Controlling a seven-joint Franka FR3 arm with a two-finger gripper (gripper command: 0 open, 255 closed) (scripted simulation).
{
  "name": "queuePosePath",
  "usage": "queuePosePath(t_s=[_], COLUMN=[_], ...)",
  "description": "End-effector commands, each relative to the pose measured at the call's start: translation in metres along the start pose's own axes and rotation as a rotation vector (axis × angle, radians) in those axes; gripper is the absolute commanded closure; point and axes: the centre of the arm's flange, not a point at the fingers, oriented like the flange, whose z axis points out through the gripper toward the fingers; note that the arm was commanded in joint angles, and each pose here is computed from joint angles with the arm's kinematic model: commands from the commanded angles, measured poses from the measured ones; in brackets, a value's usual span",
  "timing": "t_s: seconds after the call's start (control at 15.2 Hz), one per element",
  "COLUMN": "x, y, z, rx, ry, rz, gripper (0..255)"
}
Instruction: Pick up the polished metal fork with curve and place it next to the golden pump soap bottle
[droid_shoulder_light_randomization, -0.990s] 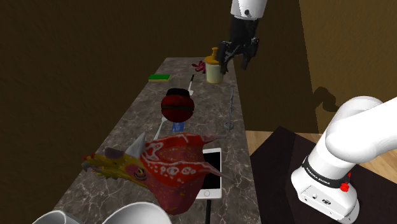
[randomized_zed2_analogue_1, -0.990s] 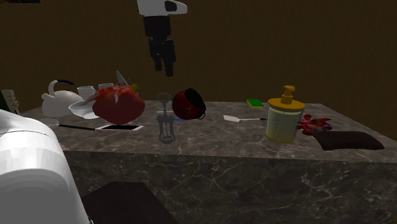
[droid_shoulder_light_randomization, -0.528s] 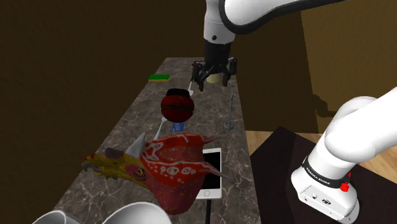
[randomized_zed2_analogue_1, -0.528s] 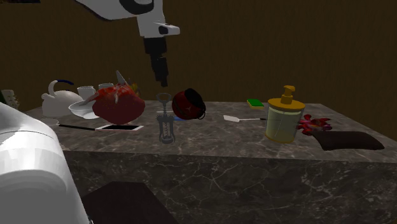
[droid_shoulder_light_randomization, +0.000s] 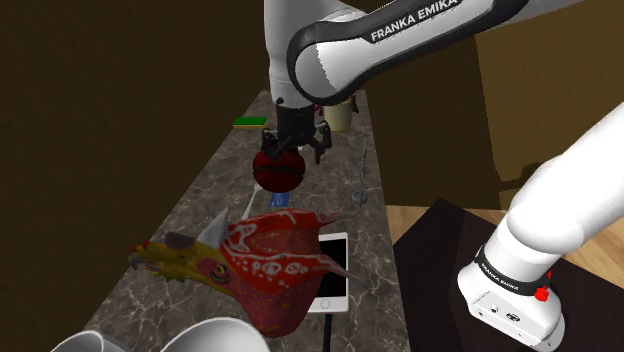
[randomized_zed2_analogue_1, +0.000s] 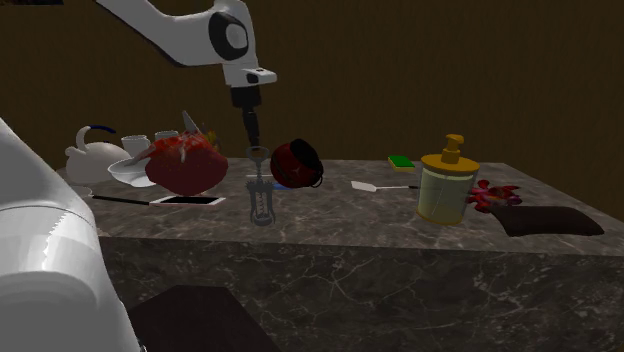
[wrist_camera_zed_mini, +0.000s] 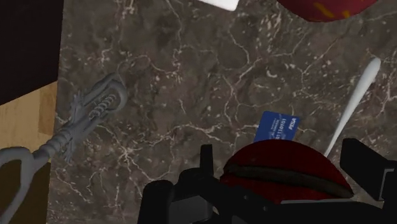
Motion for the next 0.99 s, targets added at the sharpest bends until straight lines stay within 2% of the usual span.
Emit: queuePosePath(t_s=[0.0,0.79,0.92], x=[0.000,0.027,0.028], y=[-0.022,-0.150,-0.155], z=[0.015,0.115,0.125], rx=[-0.007,-0.060,-0.062], ry=[-0.001,0.000,0.000], rz=[0.042,0.264,0.274], gripper=[0,0,0])
